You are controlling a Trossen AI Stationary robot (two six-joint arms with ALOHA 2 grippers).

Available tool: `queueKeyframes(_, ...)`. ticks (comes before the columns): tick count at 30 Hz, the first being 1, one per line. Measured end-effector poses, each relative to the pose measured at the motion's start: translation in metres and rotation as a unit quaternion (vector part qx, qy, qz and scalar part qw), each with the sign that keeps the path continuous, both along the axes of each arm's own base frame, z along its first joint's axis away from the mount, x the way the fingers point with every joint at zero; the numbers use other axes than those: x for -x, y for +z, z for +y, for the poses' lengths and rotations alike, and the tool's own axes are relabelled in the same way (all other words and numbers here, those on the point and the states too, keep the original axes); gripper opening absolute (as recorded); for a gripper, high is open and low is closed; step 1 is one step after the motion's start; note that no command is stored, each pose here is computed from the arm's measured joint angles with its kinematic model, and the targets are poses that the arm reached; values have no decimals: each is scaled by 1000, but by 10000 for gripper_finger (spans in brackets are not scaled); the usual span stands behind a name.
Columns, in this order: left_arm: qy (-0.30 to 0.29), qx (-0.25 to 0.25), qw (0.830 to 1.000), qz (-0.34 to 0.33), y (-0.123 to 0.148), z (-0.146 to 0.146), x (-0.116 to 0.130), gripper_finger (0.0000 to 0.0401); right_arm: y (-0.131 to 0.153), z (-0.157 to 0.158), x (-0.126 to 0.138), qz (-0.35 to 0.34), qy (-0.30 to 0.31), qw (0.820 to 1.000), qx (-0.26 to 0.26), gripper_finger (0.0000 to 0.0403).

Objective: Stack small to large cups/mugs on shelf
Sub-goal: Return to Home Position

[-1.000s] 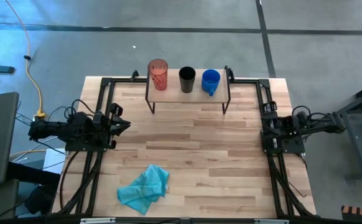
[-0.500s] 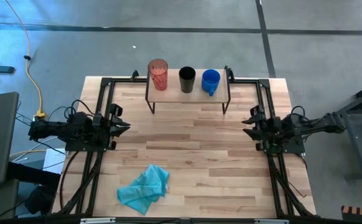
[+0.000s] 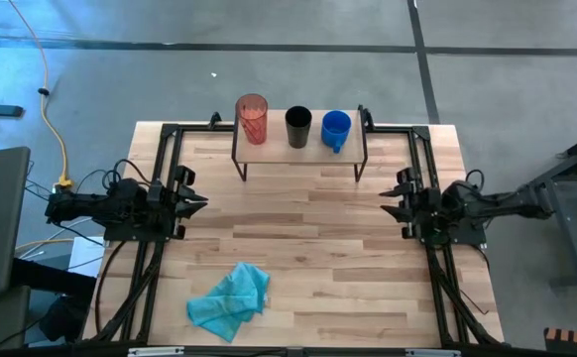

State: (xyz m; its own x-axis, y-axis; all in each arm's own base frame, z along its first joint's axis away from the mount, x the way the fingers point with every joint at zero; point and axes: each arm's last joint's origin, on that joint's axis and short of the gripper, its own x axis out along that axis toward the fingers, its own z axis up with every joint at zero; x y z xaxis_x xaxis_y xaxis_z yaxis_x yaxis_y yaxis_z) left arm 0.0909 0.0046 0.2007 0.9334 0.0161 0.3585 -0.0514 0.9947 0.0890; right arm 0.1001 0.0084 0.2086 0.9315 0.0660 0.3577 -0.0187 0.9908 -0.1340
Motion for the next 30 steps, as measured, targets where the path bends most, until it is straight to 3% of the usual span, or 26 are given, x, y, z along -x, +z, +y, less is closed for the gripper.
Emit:
queueKeyframes(10, 1, 3, 1000, 12, -2, 0, -1, 33, -2, -5, -1, 12, 4, 1000, 0, 136)
queueKeyframes(17, 0, 5, 1000, 15, -3, 0, -1, 33, -13, -5, -4, 74, 11, 997, -25, 136)
queueKeyframes(30, -13, 16, 999, 43, -8, 0, -3, 33, -22, -3, 3, 117, 54, 990, -50, 136)
